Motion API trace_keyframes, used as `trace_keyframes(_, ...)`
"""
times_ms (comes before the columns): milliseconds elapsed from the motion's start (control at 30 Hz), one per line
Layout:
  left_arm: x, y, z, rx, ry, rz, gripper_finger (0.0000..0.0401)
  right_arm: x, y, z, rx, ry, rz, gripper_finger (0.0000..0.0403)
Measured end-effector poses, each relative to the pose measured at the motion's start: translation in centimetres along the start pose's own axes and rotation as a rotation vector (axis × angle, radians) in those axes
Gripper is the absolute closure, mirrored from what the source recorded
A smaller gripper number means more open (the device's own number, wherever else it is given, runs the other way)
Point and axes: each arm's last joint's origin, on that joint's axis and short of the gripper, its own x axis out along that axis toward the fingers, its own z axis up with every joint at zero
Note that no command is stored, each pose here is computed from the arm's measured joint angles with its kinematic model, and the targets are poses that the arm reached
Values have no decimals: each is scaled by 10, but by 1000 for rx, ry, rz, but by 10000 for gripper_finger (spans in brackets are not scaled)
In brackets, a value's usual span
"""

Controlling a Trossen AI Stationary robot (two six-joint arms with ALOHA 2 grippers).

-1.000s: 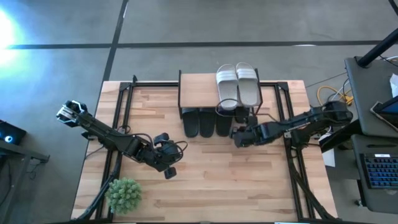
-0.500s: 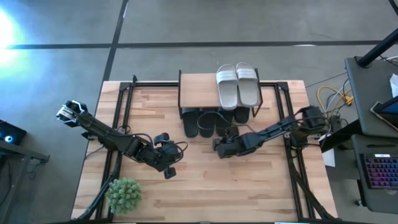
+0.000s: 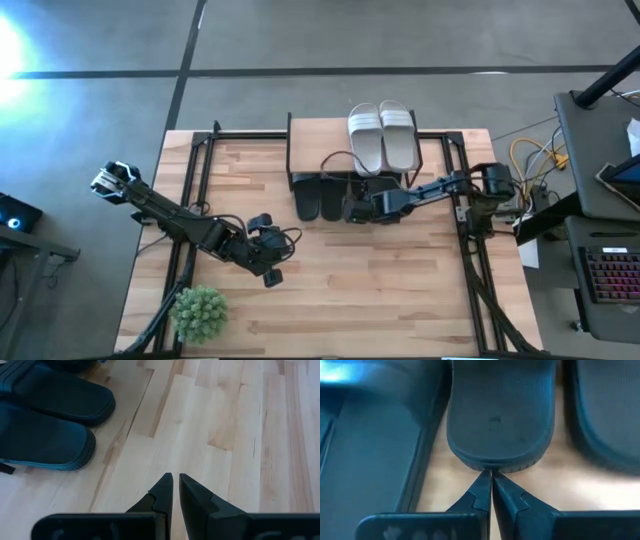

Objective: Pick and place slides into the shelf
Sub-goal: Adjust the black slides under the shelf

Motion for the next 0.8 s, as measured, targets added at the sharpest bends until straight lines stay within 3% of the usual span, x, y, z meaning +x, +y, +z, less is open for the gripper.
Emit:
trace_keyframes(133,0,0,0,1,2,1,384,-2,8,6,-53,36,34,394)
trace_keyframes(233,0,0,-1,3,4,2,384,-15,18,-4,-102,82,91,394)
trace_keyframes(433,2,1,-4,7,11,7,384,-44,34,-28,-52,173,193,394)
trace_keyframes(567,2,1,-4,10,12,7,384,-57,52,-32,-83,208,280,394)
trace_keyframes(800,2,1,-4,33,12,7,384,-38,85,-45,-149,237,280,394)
